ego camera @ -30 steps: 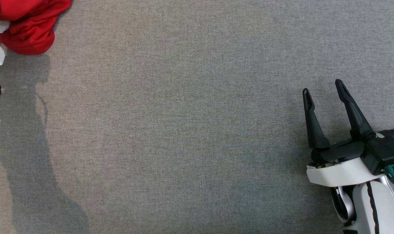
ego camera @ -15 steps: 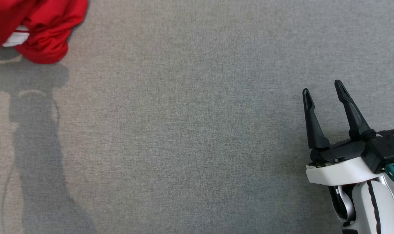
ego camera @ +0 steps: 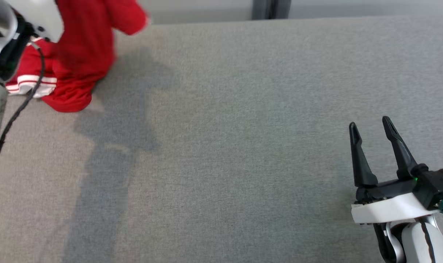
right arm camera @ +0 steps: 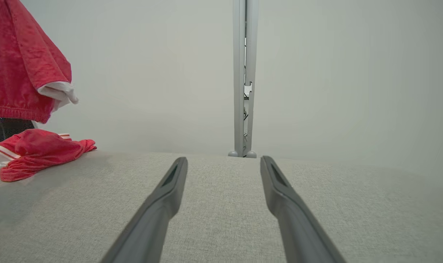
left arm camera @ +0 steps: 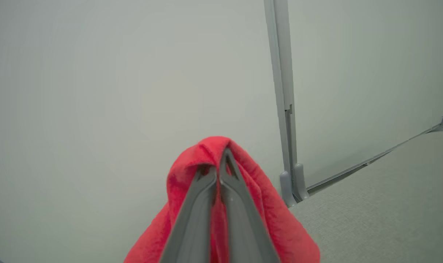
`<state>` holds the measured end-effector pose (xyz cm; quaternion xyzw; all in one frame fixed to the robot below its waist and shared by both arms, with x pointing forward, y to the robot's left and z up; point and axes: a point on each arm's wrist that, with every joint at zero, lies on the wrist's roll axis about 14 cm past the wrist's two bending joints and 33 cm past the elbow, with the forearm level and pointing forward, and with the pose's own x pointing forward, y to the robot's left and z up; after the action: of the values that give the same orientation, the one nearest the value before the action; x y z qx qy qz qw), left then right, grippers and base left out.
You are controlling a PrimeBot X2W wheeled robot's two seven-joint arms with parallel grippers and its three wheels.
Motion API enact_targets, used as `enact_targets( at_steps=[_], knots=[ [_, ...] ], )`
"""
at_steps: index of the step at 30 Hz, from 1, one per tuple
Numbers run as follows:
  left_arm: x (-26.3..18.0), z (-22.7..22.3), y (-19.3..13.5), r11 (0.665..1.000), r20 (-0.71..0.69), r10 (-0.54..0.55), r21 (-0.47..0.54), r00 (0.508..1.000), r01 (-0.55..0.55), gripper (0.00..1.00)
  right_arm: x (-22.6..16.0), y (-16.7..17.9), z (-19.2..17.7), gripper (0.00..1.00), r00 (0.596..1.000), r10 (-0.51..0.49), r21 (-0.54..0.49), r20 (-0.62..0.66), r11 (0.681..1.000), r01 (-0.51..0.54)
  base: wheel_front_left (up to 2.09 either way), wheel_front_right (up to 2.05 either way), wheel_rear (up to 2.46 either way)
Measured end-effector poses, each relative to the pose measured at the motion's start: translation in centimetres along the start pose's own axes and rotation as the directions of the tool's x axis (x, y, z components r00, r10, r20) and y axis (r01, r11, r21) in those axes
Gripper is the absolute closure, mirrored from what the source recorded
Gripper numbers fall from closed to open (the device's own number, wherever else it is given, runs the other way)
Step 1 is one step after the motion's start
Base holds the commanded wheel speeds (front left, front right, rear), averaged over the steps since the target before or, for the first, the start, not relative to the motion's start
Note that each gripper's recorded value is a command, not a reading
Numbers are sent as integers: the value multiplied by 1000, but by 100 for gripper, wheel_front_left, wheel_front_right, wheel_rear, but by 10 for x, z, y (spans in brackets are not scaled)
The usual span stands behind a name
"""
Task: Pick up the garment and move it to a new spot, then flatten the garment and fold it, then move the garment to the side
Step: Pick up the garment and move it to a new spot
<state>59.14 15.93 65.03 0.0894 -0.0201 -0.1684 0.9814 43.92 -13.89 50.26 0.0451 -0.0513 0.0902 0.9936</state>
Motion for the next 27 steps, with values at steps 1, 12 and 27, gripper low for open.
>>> enact_targets(
  at_steps=[1,12,27],
  knots=[
    [0,11,-11,1000,24,-28,2,999,28,100,-4,-3,4,0,1000,-11,0,6,1000,11,0,0,0],
    [-14,68,-169,908,205,-394,-63,896,414,100,-45,-46,27,0,987,-154,-23,42,988,155,0,0,0],
    [-20,-93,-275,807,-20,-507,-362,862,467,100,-51,-63,19,0,979,-205,-27,14,978,205,0,0,0]
  ],
)
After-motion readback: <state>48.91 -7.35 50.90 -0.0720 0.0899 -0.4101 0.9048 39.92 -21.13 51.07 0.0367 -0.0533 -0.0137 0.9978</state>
